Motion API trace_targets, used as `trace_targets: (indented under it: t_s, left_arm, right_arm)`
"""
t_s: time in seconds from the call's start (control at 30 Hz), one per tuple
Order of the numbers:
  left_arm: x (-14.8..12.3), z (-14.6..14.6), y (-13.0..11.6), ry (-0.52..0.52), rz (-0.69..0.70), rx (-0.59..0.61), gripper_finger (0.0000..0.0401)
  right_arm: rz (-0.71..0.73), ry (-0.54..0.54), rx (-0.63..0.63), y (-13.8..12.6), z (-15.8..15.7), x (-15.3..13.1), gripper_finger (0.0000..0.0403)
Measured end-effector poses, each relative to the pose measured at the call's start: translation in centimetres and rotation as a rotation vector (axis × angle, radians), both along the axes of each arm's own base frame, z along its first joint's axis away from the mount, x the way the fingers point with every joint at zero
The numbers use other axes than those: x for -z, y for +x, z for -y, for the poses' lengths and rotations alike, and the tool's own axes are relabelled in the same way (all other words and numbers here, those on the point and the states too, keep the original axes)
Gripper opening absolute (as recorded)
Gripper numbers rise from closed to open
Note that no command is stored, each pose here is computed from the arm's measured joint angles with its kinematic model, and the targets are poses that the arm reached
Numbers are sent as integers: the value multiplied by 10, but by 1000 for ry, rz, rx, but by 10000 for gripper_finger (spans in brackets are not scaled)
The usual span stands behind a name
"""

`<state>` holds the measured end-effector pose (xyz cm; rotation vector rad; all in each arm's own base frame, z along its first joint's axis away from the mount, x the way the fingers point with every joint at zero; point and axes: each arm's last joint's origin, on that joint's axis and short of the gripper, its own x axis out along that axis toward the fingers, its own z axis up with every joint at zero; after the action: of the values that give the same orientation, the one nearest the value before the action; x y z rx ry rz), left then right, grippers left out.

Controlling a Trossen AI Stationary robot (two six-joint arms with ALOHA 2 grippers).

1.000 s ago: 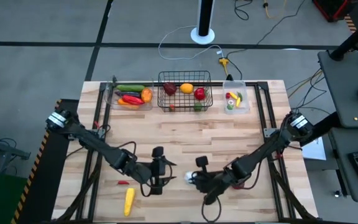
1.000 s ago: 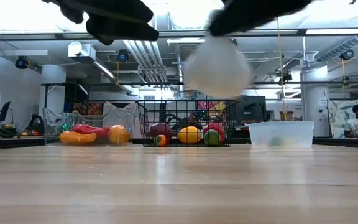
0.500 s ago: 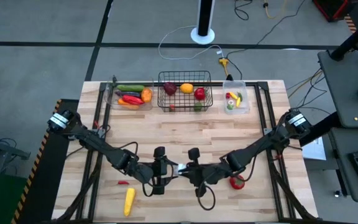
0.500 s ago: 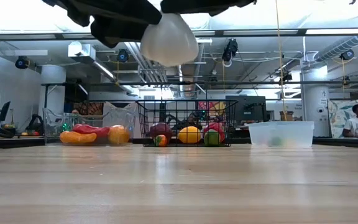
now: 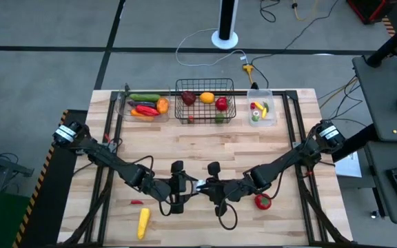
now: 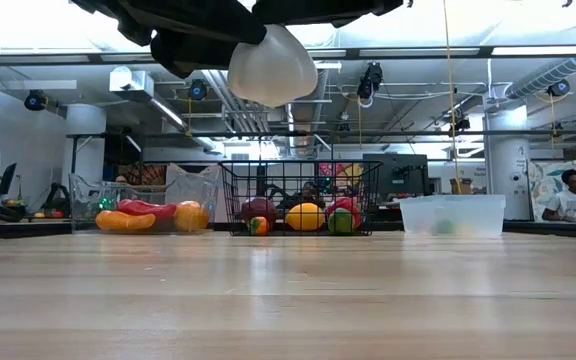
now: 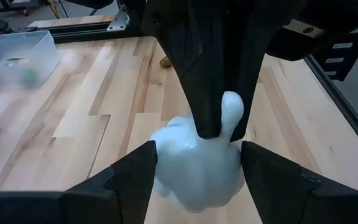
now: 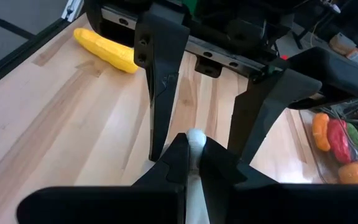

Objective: Sort produce into baskets
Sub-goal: Put the garlic into the clear bin

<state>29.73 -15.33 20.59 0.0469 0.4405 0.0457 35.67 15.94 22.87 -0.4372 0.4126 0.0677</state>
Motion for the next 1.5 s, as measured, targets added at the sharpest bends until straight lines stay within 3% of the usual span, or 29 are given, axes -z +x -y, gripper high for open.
trace_targets:
  t_s: [0.13, 0.4, 0.57, 0.73, 1.13, 1.5]
  left_arm:
    - [0, -1, 0, 12, -2, 3, 197]
    - [1, -1, 0, 26, -15, 9, 87]
    - [1, -2, 0, 41, -18, 16, 44]
    - [3, -2, -1, 53, -38, 24, 26]
    - [18, -6, -8, 56, -105, 40, 8]
    - [28, -11, -17, 57, -198, 8, 8]
  right_arm:
    - [-6, 3, 7, 0, 0, 0, 17]
    - [-16, 6, 17, -1, 1, 2, 17]
    - [-20, 6, 21, -1, 1, 3, 17]
    - [-33, 15, 28, 1, 1, 9, 24]
    - [-76, 82, 75, 6, 2, 30, 101]
    - [-47, 88, 78, 2, 4, 17, 140]
